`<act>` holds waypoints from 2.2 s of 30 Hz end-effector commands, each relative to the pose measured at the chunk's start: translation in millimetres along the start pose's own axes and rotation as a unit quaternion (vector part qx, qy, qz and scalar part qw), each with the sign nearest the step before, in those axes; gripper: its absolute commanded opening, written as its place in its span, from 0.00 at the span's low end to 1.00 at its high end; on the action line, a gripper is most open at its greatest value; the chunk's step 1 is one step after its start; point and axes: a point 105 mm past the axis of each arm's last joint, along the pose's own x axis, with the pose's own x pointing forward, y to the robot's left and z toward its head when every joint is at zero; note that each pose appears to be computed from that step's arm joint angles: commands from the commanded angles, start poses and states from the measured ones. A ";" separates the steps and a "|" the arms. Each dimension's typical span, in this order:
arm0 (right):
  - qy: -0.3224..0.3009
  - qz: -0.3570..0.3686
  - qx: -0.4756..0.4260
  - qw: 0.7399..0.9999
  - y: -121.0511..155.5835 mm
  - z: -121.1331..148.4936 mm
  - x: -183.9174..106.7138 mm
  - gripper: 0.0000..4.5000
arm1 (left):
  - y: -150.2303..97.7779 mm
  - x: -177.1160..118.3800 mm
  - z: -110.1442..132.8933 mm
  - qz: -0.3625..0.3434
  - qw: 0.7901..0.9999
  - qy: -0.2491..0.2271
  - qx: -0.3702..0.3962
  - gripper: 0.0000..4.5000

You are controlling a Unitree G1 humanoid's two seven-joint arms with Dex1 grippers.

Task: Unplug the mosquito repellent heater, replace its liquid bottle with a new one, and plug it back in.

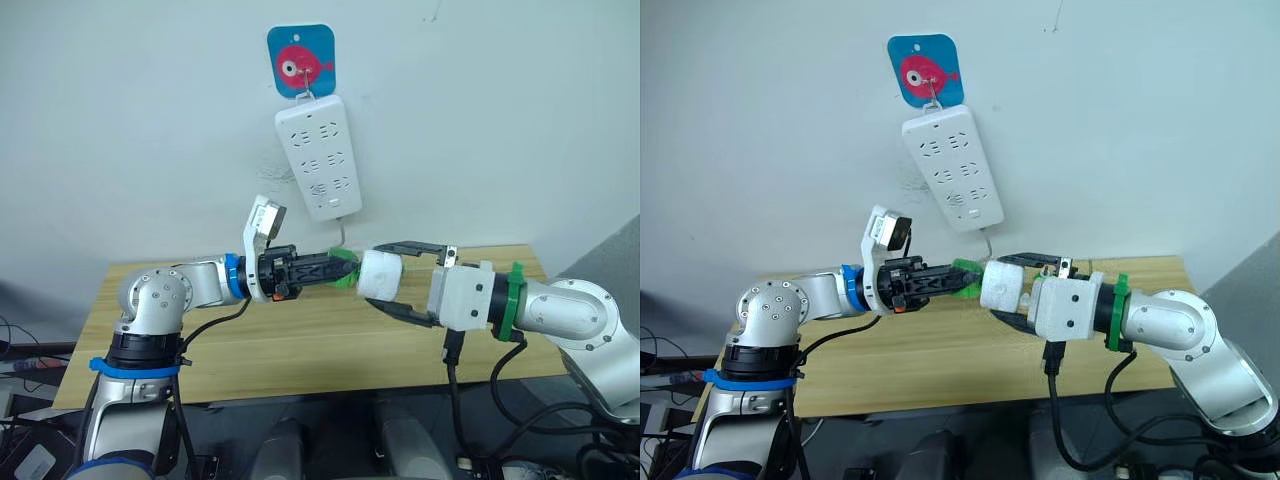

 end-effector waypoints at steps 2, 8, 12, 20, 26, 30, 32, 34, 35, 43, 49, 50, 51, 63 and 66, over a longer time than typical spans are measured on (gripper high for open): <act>-0.016 0.002 -0.023 1.000 -2.2 8.4 1.0 0.65 | -17.3 4.9 3.3 -0.042 0.999 0.010 0.019 0.51; -0.016 0.007 -0.032 0.999 -4.4 7.7 -0.8 0.65 | -8.3 0.8 0.2 -0.008 0.999 0.034 0.024 0.59; -0.014 0.025 -0.042 0.999 -3.4 6.3 -2.2 0.65 | -5.1 -5.4 -3.2 -0.001 0.995 0.079 0.062 0.86; -0.018 0.043 -0.052 0.998 -0.1 6.9 -1.4 0.65 | -2.8 -4.8 1.0 -0.010 0.992 0.097 0.083 0.87; -0.020 0.045 -0.050 0.998 1.0 7.9 -1.2 0.65 | -4.8 -2.9 -5.2 -0.026 0.991 0.107 0.075 0.68; -0.024 0.050 -0.046 0.997 2.9 9.6 -1.1 0.65 | -4.1 -0.8 -5.8 -0.029 0.991 0.105 0.079 0.50; -0.026 0.055 -0.044 0.997 4.6 10.5 -1.1 0.65 | -3.5 -0.4 -5.3 -0.029 0.991 0.102 0.081 0.50; -0.026 0.056 -0.041 0.997 5.6 10.9 -1.1 0.65 | -3.0 -0.7 -5.8 -0.029 0.991 0.103 0.082 0.50; -0.027 0.057 -0.039 0.997 6.1 11.4 -1.2 0.65 | -2.9 -1.0 -6.1 -0.029 0.991 0.103 0.082 0.50; 0.009 0.073 -0.007 0.997 8.7 1.8 -22.6 1.00 | 0.3 -4.4 -9.0 -0.025 0.992 0.099 0.076 0.50; 0.085 0.077 0.069 0.991 9.6 -32.6 -60.0 0.96 | -4.8 -8.2 -15.7 -0.048 0.991 0.110 0.053 0.50; 0.086 0.068 0.081 0.991 4.7 -36.4 -60.2 0.92 | -7.6 -7.8 -16.4 -0.057 0.991 0.111 0.046 0.50; 0.082 0.059 0.093 0.991 -0.2 -38.6 -58.3 0.87 | -9.4 -7.3 -17.0 -0.062 0.991 0.112 0.041 0.50; 0.017 0.090 0.187 0.978 -2.4 -43.5 -4.7 0.00 | -29.8 -5.2 -17.4 -0.111 0.987 0.114 -0.024 0.50; -0.013 0.116 0.220 0.968 10.1 -28.4 2.7 0.00 | -31.7 -4.2 -15.9 -0.116 0.987 0.102 -0.037 0.50</act>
